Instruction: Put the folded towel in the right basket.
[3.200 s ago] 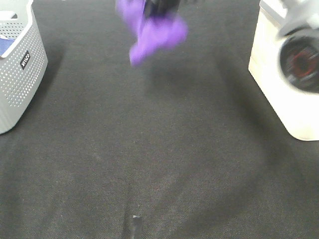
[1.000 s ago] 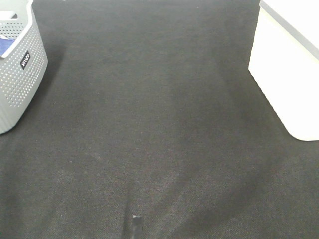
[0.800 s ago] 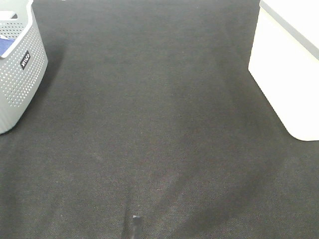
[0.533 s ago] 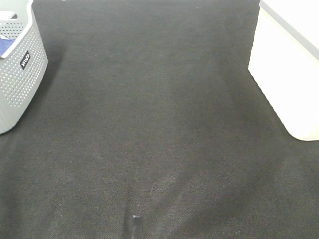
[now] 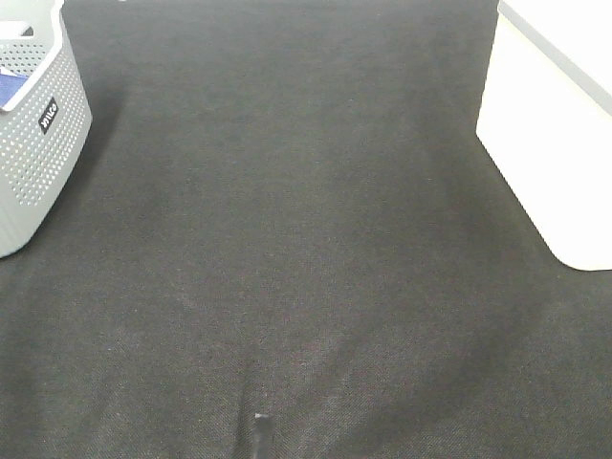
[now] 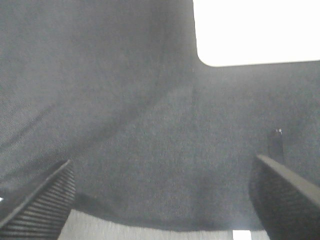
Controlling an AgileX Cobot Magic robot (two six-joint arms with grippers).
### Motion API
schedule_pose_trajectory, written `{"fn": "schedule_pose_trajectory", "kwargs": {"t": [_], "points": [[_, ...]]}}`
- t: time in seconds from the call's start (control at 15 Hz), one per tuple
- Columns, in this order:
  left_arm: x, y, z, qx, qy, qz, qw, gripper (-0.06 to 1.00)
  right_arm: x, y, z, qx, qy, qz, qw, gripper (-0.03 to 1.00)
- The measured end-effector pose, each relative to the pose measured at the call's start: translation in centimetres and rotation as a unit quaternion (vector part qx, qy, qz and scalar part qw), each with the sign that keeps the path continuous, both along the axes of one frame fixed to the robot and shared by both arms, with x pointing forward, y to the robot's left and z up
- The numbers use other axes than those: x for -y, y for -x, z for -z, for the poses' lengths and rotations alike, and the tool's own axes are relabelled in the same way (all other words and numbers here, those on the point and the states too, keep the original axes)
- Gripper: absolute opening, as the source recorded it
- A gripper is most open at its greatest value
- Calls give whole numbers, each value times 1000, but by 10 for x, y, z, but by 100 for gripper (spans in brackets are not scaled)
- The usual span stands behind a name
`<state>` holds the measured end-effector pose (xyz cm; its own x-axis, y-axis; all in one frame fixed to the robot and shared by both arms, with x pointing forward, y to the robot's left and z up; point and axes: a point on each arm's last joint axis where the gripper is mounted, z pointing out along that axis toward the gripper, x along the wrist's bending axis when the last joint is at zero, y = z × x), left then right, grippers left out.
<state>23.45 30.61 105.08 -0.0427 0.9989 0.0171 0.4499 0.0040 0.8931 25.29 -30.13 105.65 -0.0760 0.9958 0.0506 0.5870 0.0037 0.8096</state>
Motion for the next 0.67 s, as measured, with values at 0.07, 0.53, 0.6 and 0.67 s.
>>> {"fn": "schedule_pose_trajectory", "kwargs": {"t": [0.07,0.53,0.6,0.67], "points": [[0,0,0,0,0,0,1000,99,1,7,3,19,-3,0,1000,89],[0,0,0,0,0,0,1000,99,-1,17,18,39,18,-43,998,87],[0,0,0,0,0,0,1000,99,-1,18,18,39,17,-46,998,87],[0,0,0,0,0,0,1000,99,-1,18,18,39,18,-47,998,86]]}}
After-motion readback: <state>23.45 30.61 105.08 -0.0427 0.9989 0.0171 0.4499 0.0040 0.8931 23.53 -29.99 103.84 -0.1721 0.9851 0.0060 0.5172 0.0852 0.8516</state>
